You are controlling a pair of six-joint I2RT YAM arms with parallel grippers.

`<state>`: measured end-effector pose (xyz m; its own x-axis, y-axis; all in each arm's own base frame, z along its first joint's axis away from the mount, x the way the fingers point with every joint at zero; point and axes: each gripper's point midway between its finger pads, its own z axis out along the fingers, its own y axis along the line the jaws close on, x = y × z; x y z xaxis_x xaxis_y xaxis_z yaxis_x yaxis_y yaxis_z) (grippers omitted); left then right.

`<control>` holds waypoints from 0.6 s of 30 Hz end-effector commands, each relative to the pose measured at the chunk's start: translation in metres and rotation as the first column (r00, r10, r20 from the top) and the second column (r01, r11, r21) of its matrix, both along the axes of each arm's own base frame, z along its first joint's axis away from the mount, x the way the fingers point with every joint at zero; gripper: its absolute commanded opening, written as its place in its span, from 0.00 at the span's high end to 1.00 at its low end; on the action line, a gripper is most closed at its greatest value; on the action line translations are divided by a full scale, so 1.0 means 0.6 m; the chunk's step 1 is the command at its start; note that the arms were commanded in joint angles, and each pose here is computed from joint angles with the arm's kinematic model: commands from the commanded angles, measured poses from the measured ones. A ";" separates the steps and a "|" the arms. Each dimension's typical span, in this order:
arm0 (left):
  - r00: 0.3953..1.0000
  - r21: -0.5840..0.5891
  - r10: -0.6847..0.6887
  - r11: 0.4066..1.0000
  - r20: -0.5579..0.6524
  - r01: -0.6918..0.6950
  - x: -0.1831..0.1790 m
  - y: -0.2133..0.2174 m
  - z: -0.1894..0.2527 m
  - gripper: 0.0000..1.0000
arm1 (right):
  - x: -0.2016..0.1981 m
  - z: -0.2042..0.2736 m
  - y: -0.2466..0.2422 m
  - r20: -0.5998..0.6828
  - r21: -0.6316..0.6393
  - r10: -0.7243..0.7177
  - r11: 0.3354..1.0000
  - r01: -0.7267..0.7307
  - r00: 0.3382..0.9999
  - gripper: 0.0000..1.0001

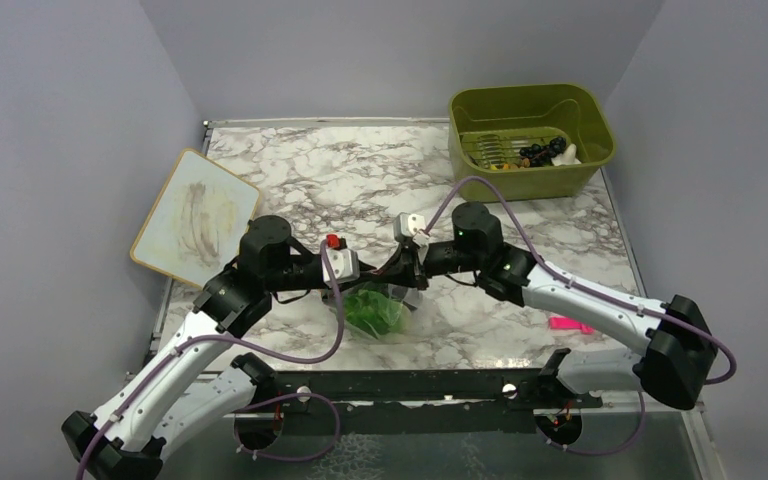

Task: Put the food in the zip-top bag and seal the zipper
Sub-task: Zip the zipper food storage bag at the center of the board.

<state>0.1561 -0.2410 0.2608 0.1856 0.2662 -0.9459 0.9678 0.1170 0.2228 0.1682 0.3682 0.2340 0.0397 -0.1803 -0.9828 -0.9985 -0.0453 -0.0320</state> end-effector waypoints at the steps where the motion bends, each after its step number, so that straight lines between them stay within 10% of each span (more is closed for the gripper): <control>1: 1.000 0.004 0.010 1.000 -0.004 -0.010 -0.006 0.006 -0.007 1.00 | -0.023 0.080 -0.013 0.104 0.142 0.024 0.989 -0.038 0.994 0.99; 18: 0.998 0.054 0.023 0.998 -0.052 -0.021 -0.010 0.015 -0.059 1.00 | -0.066 0.141 -0.061 0.181 0.261 0.007 0.964 -0.055 0.983 0.99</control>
<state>0.1468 -0.2400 0.2469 0.1763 0.2650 -0.9480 0.9732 0.0975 0.2082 0.1414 0.3381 0.2681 0.1136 -0.0647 -0.9914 -0.9932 -0.0345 -0.1115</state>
